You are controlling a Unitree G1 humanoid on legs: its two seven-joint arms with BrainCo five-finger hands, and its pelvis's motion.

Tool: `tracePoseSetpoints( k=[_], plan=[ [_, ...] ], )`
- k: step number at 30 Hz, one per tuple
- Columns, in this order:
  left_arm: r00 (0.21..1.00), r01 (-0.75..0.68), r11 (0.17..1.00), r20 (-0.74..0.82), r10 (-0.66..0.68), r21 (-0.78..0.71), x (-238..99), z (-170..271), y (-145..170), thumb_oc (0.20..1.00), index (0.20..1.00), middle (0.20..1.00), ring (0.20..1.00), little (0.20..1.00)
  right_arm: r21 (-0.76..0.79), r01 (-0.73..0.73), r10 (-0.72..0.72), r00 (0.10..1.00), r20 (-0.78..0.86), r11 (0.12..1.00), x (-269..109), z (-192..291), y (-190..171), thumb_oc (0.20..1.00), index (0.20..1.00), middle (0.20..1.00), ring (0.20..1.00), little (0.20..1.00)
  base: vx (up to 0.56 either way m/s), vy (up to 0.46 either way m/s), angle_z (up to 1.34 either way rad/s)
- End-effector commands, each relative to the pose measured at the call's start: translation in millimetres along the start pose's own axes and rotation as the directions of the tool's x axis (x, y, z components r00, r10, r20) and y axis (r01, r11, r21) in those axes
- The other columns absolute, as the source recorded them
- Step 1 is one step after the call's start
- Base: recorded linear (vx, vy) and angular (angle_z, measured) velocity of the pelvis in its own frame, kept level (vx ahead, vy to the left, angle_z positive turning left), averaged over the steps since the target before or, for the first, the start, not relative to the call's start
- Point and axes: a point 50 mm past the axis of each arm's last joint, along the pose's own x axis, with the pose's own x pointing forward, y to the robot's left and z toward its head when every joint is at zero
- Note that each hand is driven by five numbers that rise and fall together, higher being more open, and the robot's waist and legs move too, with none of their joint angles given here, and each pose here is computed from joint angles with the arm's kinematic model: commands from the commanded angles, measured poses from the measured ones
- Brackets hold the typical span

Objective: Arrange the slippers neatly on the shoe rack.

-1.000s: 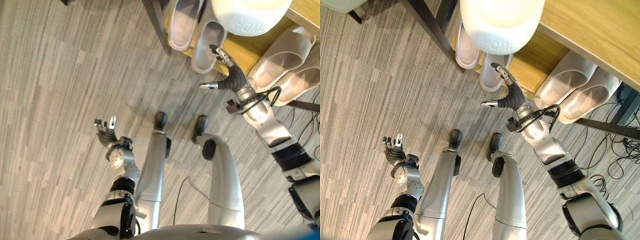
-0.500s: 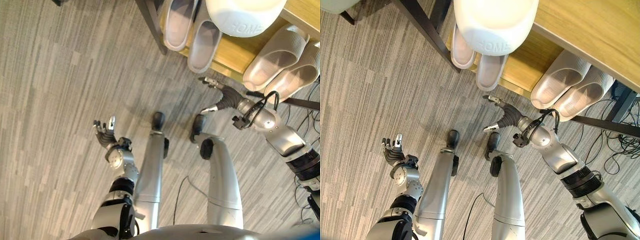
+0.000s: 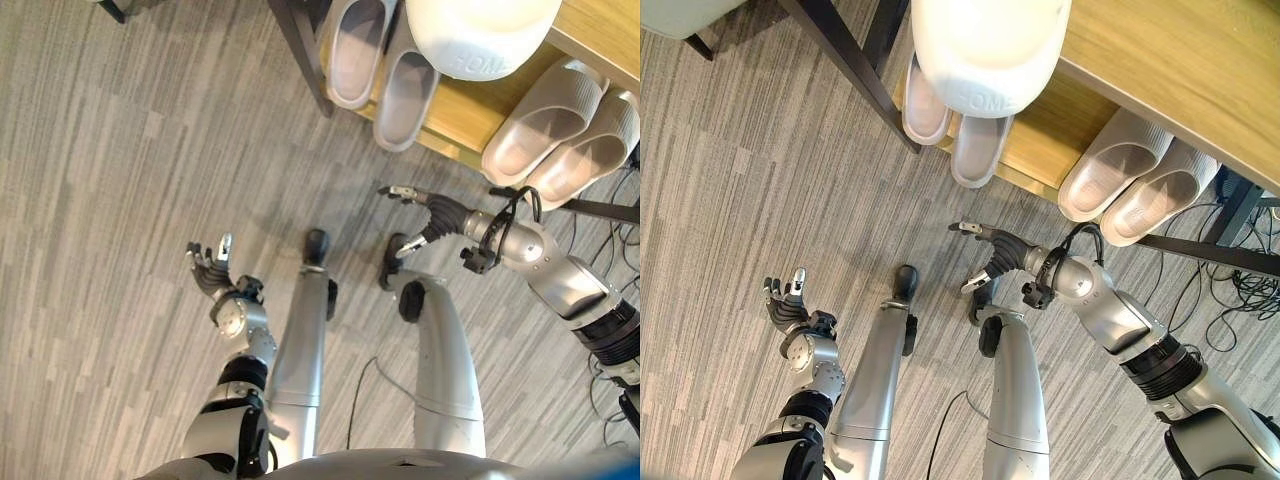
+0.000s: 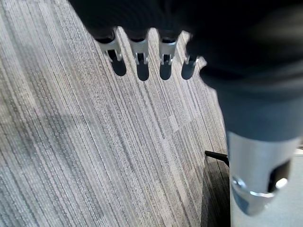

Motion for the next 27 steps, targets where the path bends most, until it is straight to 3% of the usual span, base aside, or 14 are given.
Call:
tracePoseSetpoints(
  k=[1, 7, 13, 17, 27],
  plan=[
    [0.997, -0.064, 0.996, 0.035, 0.062, 0.056, 5.5, 3.1, 15.9, 1.000, 1.000, 1.000, 1.000, 1.000, -0.065, -0.052, 0.056, 0.997, 0.055, 0.997, 7.8, 15.5, 10.3, 1.000, 1.000, 1.000, 1.000, 1.000, 0.00, 0.000, 0.00],
    [0.998, -0.052, 0.998, 0.032, 0.050, 0.048, 0.4, -0.8, 13.9, 1.000, 1.000, 1.000, 1.000, 1.000, -0.133, -0.017, 0.008, 0.998, -0.069, 0.991, 14.0, -7.0, 4.5, 1.000, 1.000, 1.000, 1.000, 1.000, 0.00, 0.000, 0.00],
    [0.998, -0.048, 0.997, 0.035, 0.046, 0.056, -1.9, -1.5, 18.8, 1.000, 1.000, 1.000, 1.000, 1.000, -0.156, -0.003, -0.011, 0.996, -0.089, 0.988, 15.4, -9.9, 1.9, 1.000, 1.000, 1.000, 1.000, 1.000, 0.00, 0.000, 0.00],
    [0.998, -0.053, 0.996, 0.046, 0.050, 0.068, -0.3, 1.7, 26.4, 1.000, 1.000, 1.000, 1.000, 1.000, -0.176, -0.083, 0.069, 0.994, -0.082, 0.981, -2.3, -6.7, 4.5, 1.000, 1.000, 1.000, 1.000, 1.000, 0.00, 0.000, 0.00],
    [0.998, -0.036, 0.997, 0.044, 0.034, 0.064, -0.1, 1.5, 19.4, 1.000, 1.000, 1.000, 1.000, 1.000, -0.218, -0.171, 0.148, 0.982, -0.116, 0.961, 10.0, -5.0, 6.0, 1.000, 1.000, 1.000, 1.000, 1.000, 0.00, 0.000, 0.00]
  ],
)
